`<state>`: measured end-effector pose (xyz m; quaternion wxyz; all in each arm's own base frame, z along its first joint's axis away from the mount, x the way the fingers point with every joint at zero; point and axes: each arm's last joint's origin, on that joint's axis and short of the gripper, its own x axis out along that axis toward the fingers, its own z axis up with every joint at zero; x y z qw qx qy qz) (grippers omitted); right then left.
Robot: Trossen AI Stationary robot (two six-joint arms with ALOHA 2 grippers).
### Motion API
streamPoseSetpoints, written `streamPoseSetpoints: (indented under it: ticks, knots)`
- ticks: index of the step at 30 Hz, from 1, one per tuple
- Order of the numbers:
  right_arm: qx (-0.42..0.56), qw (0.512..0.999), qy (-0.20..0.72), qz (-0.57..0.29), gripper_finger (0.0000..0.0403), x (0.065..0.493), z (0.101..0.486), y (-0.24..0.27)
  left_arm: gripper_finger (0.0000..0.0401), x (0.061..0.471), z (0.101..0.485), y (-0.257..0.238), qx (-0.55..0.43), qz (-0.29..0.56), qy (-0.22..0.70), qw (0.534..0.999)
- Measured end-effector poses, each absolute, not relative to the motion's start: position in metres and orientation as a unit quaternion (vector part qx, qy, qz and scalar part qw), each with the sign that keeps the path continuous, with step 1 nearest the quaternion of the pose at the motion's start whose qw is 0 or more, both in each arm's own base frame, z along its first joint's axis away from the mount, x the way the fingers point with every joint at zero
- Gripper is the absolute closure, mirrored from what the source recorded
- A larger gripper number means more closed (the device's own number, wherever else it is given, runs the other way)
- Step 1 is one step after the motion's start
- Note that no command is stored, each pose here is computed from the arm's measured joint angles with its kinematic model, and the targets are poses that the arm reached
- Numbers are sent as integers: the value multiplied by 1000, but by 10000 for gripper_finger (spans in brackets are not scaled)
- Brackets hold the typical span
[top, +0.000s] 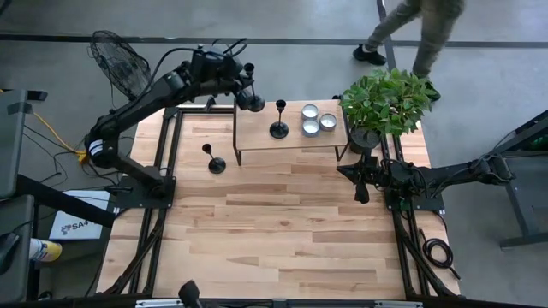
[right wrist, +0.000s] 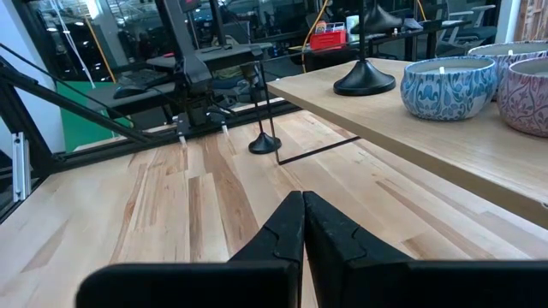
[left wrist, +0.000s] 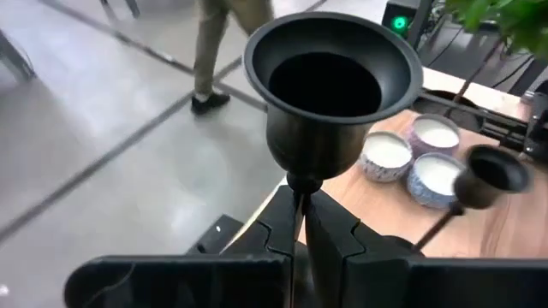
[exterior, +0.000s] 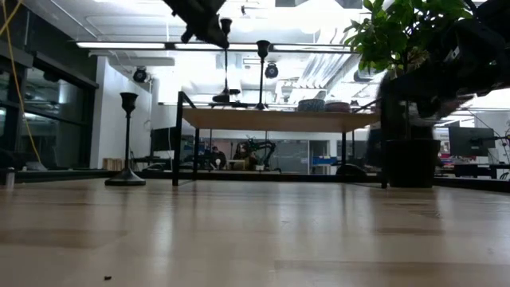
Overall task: Pick & Place candle stick holders
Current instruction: Put the black candle holder on the shelf
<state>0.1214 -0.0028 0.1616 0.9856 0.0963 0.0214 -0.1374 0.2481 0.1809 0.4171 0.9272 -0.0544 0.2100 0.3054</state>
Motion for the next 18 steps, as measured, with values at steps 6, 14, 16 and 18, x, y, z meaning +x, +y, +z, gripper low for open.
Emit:
streamPoseSetpoints:
  ticks: [6, 14, 16, 18]
  knots:
    - [96, 986, 21, -137, 400, 121, 162, -3, 396, 248, 406, 198, -106, 330, 217, 913]
    - [96, 986, 21, -138, 400, 121, 162, -3, 396, 242, 400, 202, -140, 345, 236, 898]
    - [96, 986, 21, -138, 400, 121, 162, -3, 396, 242, 399, 202, -142, 344, 239, 897]
    - [96, 986, 21, -137, 400, 121, 162, -3, 396, 245, 396, 204, -143, 343, 243, 896]
